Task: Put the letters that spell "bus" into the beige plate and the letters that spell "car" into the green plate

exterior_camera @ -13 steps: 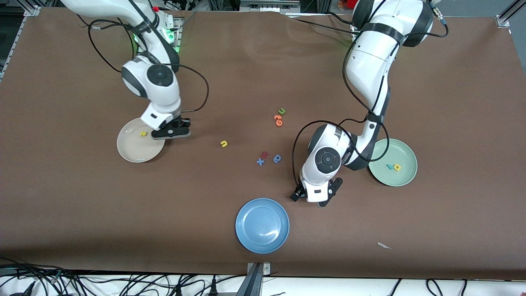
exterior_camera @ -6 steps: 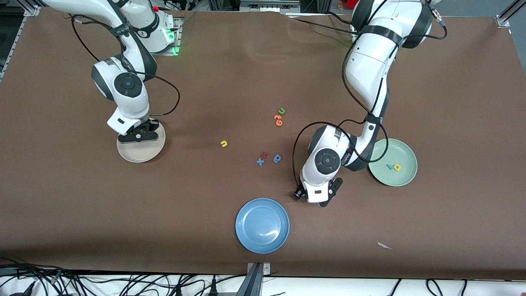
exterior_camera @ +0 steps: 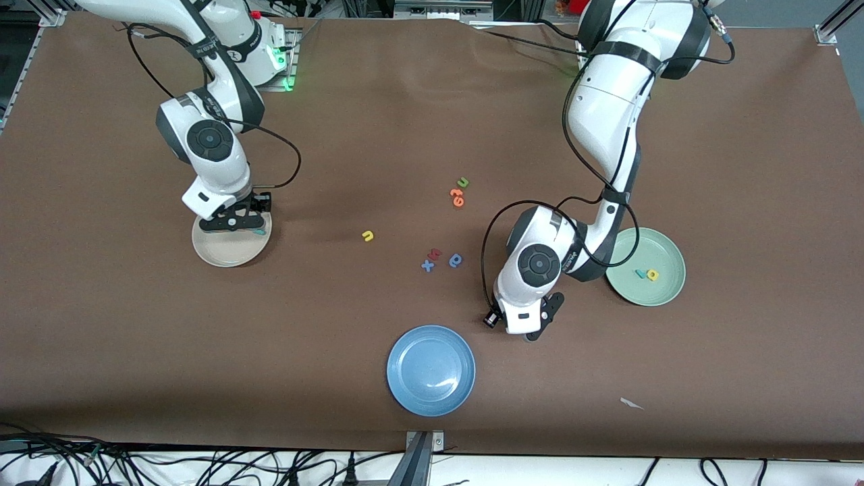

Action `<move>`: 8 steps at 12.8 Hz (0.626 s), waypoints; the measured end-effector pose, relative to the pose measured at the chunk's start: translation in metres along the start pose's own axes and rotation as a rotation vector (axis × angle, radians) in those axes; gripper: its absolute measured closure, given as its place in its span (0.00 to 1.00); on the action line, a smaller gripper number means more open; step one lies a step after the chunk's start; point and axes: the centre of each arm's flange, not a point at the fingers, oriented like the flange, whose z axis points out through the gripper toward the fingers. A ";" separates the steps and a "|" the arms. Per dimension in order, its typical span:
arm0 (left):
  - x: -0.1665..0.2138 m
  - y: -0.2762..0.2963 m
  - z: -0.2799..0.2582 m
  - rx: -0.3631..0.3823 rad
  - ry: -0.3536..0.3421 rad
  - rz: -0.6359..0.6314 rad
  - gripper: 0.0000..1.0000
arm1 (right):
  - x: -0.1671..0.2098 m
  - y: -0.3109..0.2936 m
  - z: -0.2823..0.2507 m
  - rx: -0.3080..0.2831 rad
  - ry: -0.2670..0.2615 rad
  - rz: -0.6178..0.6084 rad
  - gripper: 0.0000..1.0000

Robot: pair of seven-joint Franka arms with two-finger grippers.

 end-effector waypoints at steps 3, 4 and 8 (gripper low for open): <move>0.004 -0.001 0.000 0.001 0.006 -0.003 0.53 | -0.001 -0.043 -0.015 0.099 0.020 0.011 0.24; 0.004 -0.001 -0.001 0.000 0.007 -0.003 0.59 | 0.003 -0.058 -0.023 0.123 0.046 0.016 0.24; 0.004 0.000 -0.001 -0.001 0.008 -0.003 0.66 | 0.025 -0.136 -0.048 0.228 0.105 0.037 0.07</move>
